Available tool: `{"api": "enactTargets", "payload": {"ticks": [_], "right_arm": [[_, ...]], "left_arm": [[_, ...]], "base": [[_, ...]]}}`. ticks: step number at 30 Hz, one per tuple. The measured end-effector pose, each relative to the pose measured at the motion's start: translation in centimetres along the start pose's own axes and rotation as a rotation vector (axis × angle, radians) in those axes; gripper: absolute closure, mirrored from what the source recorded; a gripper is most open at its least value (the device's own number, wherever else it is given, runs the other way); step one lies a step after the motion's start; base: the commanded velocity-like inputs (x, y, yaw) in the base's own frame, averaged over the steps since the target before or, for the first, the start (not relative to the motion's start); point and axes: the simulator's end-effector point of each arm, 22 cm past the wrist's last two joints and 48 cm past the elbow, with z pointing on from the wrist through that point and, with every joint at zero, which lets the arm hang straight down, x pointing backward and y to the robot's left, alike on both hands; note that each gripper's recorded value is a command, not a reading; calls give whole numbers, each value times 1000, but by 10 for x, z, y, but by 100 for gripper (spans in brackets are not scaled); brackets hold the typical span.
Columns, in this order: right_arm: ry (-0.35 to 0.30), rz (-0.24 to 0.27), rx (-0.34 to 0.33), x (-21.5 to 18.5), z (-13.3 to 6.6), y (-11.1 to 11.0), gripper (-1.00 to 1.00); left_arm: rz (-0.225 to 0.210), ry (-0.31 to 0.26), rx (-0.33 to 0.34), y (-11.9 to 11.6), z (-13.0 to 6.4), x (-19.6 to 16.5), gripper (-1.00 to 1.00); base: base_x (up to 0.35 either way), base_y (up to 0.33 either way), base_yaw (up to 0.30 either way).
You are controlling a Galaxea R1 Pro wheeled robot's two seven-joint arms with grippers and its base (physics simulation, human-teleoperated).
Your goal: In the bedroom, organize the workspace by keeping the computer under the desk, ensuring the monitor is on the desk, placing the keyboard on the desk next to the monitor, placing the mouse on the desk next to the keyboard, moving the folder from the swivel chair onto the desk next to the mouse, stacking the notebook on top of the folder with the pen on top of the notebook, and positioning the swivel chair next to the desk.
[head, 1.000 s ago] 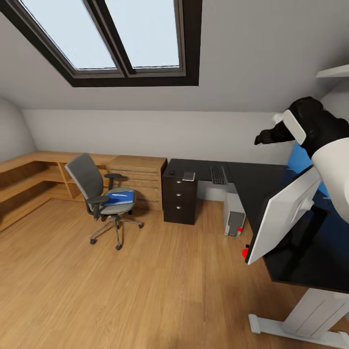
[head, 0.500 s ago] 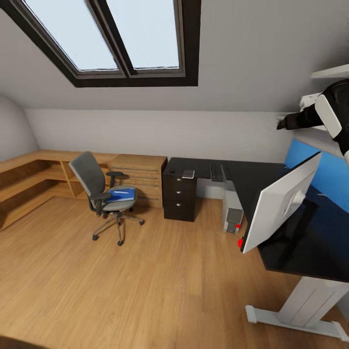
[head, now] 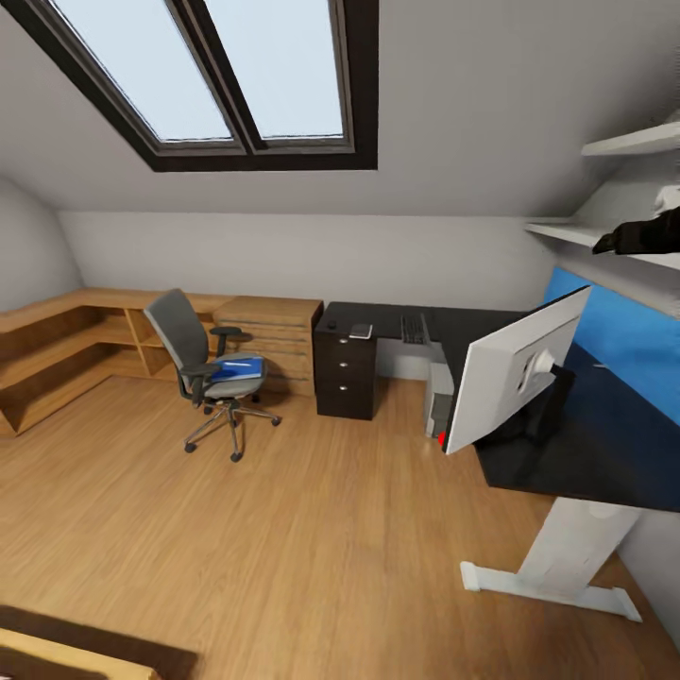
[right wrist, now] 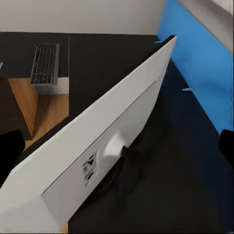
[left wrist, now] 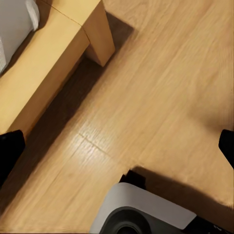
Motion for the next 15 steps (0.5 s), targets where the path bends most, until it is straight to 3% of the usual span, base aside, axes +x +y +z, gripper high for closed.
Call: {"api": "enactTargets", "payload": {"ticks": [6, 15], "right_arm": [[-10, 33, 56, 6, -2, -48, -100], [0, 78, 32, 23, 3, -61, -100]], "left_arm": [[3, -1, 2, -1, 0, 0, -100], [3, -2, 5, -2, -1, 0, -100]], "base": [[-293, -143, 0], [-72, -42, 0]]}}
